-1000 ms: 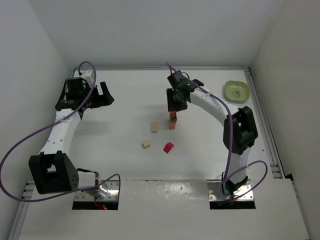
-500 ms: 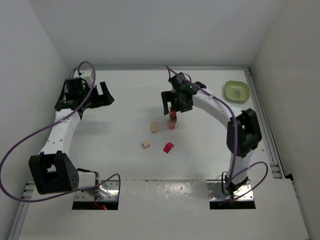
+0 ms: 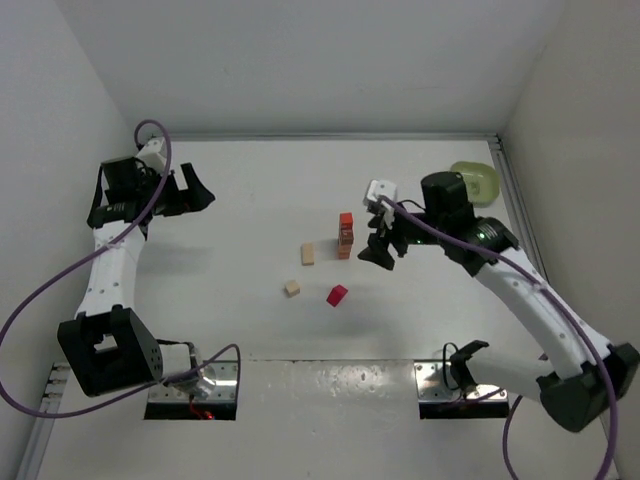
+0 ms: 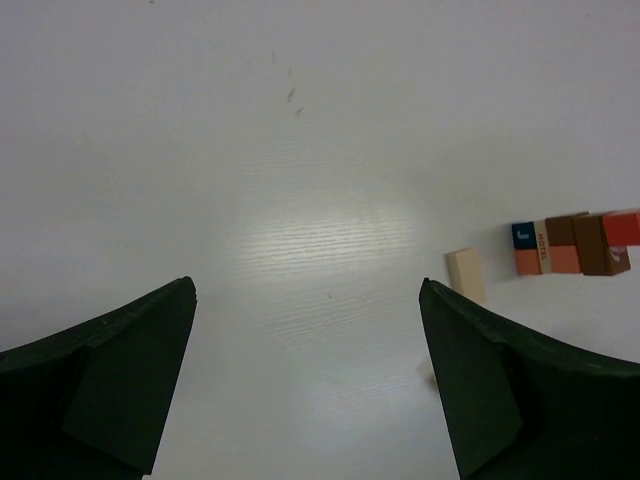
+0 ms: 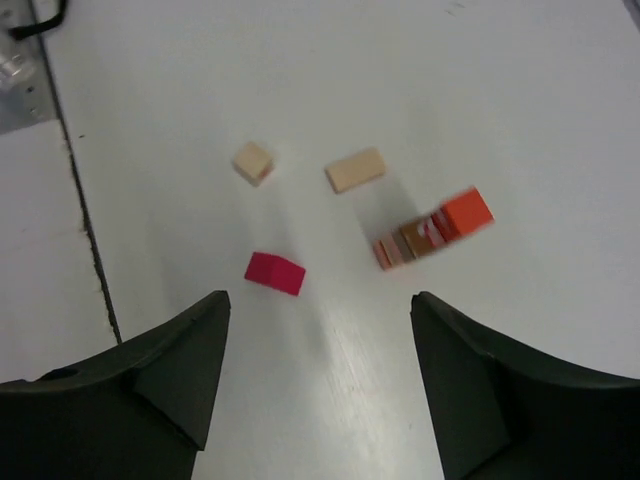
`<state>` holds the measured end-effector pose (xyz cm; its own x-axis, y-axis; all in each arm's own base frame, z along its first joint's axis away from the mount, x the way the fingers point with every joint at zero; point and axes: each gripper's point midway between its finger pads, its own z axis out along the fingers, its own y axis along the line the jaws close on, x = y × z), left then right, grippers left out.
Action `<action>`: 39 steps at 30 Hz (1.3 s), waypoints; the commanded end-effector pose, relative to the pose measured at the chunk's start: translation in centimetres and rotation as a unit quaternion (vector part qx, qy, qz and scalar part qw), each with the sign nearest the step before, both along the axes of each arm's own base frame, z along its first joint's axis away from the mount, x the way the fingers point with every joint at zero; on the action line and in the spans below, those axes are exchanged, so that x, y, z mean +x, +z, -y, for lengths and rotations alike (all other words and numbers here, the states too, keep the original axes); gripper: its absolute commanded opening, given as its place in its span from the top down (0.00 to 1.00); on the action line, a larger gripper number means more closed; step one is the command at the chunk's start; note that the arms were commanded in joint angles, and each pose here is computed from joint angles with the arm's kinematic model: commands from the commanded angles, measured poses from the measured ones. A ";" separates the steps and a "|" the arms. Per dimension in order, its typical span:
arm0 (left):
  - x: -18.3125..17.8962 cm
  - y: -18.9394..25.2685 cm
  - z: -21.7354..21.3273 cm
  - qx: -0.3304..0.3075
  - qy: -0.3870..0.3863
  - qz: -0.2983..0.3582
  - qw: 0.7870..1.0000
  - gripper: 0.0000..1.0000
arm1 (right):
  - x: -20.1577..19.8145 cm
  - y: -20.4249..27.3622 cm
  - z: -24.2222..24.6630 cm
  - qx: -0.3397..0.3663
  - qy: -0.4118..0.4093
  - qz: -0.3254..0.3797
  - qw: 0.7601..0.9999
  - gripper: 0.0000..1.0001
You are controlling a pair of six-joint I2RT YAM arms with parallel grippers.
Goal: Build the wood block tower
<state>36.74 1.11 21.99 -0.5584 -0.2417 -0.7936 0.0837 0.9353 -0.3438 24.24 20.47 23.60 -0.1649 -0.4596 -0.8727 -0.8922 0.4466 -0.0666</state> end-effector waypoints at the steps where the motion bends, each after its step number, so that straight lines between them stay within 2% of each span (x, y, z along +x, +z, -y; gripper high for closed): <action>1: -0.3 2.9 1.8 0.014 -0.088 0.058 0.994 0.01 | -1.2 -1.4 -4.5 -0.020 0.204 0.037 0.978 0.29; 3: -0.2 2.8 1.6 0.017 -0.083 0.057 0.995 0.01 | -1.4 -2.2 -6.5 -0.023 0.263 0.052 0.963 0.29; 4: -0.2 2.8 1.4 0.020 -0.079 0.056 0.995 0.01 | -2.5 -3.2 -8.4 -0.035 0.313 0.061 0.947 0.29; 6: 0.1 2.3 0.7 0.025 -0.064 0.049 0.996 0.01 | -2.2 -5.5 -9.9 -0.057 0.344 0.071 0.935 0.29; 7: 0.1 2.3 0.7 0.025 -0.064 0.049 0.996 0.01 | -2.9 -7.5 -11.6 -0.068 0.381 0.071 0.919 0.29; 9: 0.1 2.2 0.0 0.031 -0.051 0.046 0.997 0.01 | -3.2 -8.6 -13.2 -0.070 0.408 0.086 0.906 0.30; 14: -0.7 2.4 -1.3 0.047 -0.024 0.044 0.998 0.01 | -3.6 -13.5 -16.4 -0.086 0.446 0.058 0.889 0.31; 17: -1.4 1.0 -1.8 0.043 -0.016 0.029 0.999 0.01 | -3.0 -16.9 -18.0 -0.104 0.449 0.044 0.886 0.31; 21: -1.6 1.0 -1.9 0.040 -0.014 0.030 0.999 0.01 | -1.3 -18.0 -19.3 -0.116 0.442 0.074 0.886 0.27; 30: -1.5 0.4 -2.9 0.038 -0.006 0.023 0.999 0.01 | -0.3 -21.0 -19.4 -0.147 0.440 0.050 0.884 0.28; 39: -1.4 -0.2 -3.1 0.032 -0.005 0.015 0.999 0.01 | -0.1 -23.1 -18.6 -0.166 0.437 0.031 0.883 0.39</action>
<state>35.08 3.96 21.81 -0.5445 -0.1887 -0.8173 0.0901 0.9556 -0.2807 23.72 38.37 -0.10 0.3951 -0.6498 -0.6494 -0.8897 -0.4466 -0.0944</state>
